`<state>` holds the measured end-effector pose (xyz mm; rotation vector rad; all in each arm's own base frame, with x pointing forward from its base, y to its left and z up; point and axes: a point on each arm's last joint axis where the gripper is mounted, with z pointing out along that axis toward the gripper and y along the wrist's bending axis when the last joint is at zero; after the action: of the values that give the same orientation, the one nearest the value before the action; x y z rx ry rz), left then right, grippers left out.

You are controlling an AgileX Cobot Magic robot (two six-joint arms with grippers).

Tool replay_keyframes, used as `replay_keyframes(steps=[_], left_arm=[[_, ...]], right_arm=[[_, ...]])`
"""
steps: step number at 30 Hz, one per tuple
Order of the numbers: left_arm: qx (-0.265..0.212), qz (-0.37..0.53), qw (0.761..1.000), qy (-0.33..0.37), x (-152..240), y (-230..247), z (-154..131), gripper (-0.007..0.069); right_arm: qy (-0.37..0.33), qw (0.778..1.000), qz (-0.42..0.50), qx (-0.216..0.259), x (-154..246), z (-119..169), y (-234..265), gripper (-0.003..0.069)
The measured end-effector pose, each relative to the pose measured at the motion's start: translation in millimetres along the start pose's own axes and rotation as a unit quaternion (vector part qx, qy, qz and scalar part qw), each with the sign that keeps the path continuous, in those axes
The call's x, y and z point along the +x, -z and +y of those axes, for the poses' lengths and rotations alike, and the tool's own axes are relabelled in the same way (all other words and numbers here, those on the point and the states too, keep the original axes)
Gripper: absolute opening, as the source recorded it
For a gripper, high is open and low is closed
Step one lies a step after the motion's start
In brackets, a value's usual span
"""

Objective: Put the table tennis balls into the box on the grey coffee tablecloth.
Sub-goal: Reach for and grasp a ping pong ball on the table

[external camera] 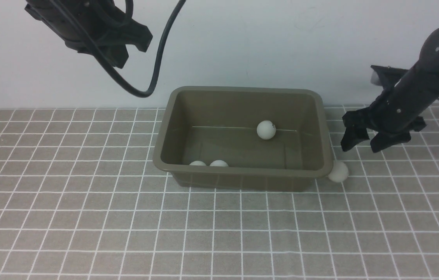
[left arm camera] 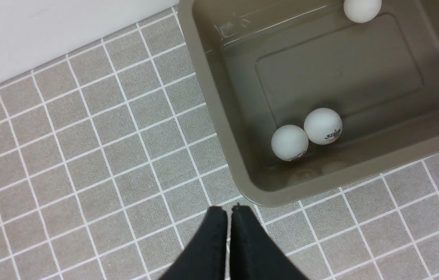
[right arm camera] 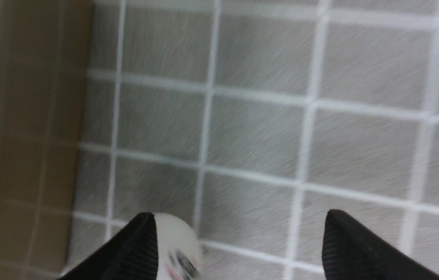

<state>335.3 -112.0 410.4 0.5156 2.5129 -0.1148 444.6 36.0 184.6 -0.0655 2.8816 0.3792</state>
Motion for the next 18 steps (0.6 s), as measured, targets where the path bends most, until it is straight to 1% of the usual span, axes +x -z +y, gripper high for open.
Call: replay_keyframes(steps=[5, 7, 12, 18], left_arm=[[0.000, 0.000, 1.000, 0.000, 0, 0, 0, -0.0005], [0.000, 0.000, 1.000, 0.000, 0, 0, 0, -0.0005], [0.000, 0.000, 1.000, 0.000, 0, 0, 0, -0.0005], [0.000, 0.000, 1.000, 0.000, 0, 0, 0, -0.0005]], right_arm=[[0.016, 0.999, 0.047, -0.013, 9, 16, -3, 0.0514], [0.023, 0.997, 0.072, -0.006, 14, 20, -4, 0.0514], [0.017, 0.997, 0.081, 0.005, 21, 22, 1, 0.0514], [0.000, 0.994, 0.107, 0.010, 54, 24, 16, 0.0514]])
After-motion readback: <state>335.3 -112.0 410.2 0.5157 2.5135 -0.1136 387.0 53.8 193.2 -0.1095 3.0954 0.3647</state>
